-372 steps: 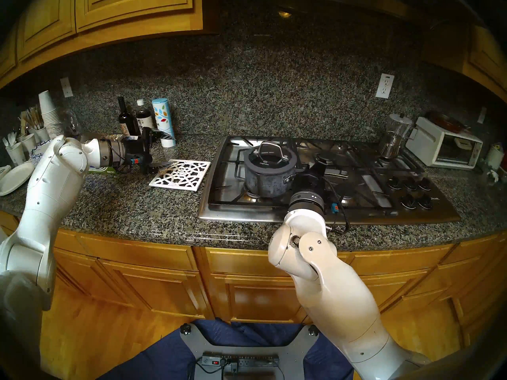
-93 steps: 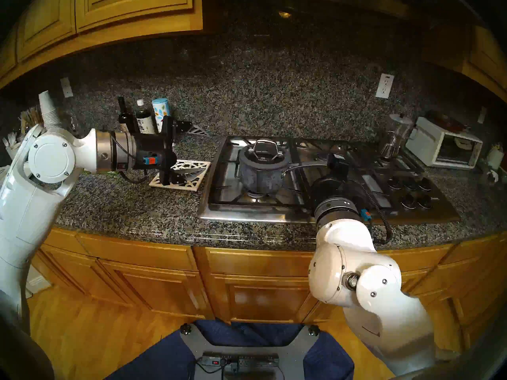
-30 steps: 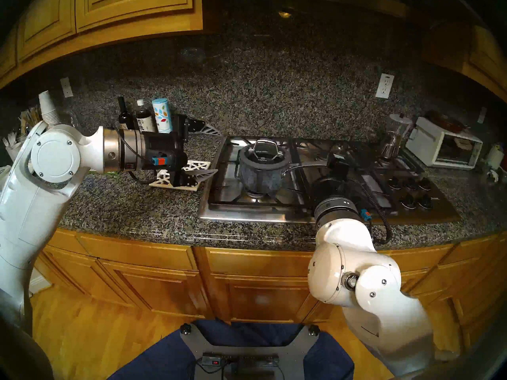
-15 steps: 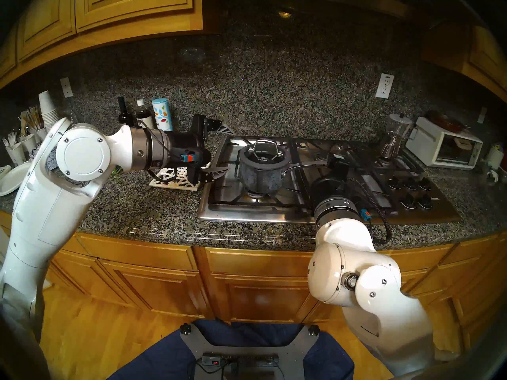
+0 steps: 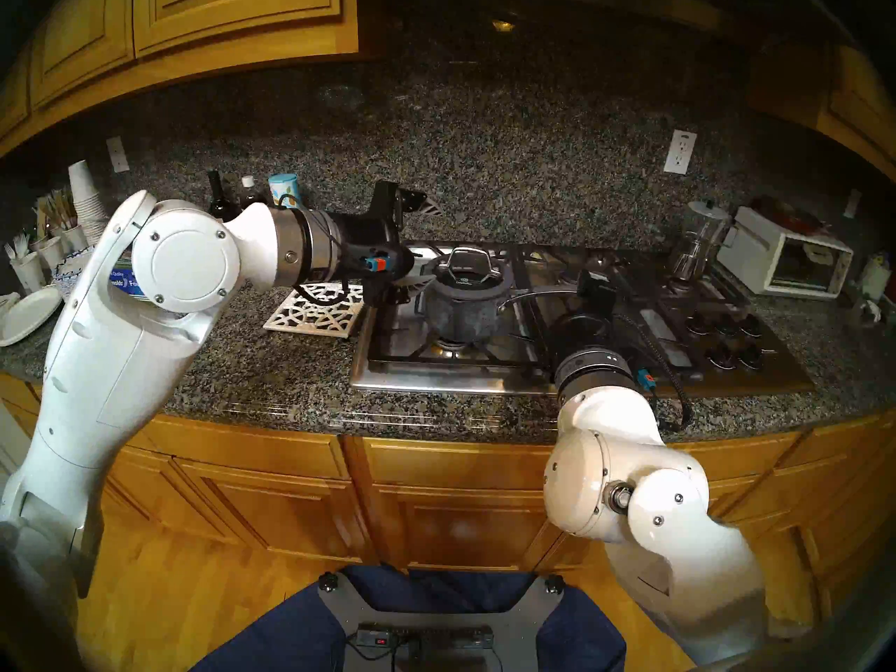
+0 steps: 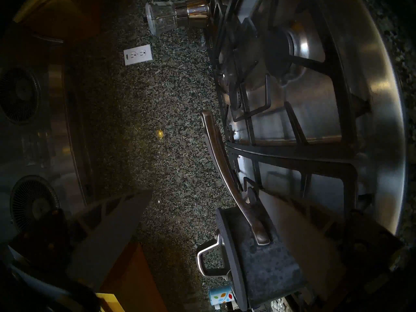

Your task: Pick up the pot, put it on the stove, take off the pot lid

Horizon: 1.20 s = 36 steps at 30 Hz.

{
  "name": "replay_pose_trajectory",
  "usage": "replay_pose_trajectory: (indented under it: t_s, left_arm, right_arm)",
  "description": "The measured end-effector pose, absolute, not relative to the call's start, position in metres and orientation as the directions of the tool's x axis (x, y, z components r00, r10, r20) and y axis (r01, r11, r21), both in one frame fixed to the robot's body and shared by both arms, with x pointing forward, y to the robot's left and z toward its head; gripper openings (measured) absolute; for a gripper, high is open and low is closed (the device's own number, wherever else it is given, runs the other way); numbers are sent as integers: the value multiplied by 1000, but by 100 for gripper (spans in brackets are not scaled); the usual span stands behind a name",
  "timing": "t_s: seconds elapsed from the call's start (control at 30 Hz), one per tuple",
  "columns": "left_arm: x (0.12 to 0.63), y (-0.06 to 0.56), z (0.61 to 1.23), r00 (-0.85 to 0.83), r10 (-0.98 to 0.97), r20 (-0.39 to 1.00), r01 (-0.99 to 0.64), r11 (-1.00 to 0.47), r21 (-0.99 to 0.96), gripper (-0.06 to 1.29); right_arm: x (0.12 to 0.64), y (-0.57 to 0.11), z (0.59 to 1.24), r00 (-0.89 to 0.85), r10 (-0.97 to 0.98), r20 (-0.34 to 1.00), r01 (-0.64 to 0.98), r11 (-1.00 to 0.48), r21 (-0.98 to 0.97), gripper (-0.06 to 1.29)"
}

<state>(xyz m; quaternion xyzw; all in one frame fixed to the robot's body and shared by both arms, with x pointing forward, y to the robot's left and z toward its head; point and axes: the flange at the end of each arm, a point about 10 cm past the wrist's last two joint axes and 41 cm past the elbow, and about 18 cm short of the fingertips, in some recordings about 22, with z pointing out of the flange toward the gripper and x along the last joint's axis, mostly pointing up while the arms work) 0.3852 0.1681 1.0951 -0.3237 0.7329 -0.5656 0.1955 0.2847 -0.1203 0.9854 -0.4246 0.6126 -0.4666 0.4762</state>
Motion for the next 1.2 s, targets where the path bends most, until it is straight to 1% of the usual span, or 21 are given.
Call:
replay_pose_trajectory:
  t_s: [0.23,0.77,1.2]
  left_arm:
    - [393,153,1099,-693,-716,85,-259,138,-956,123]
    - [418,134,1101,-638,-759,128,-370,157,-916,123]
    - [422,126,1115,-628,-769,124,-384,167,-908,123]
  right_arm:
    - [285,-120,985,-186,-965,-188,-76,204,-976,123]
    - [285,-120,986,-185,-965,-188,-76,205,-976,123]
    - [285,-120,986,-185,-965,-187,-76,204,-976,123]
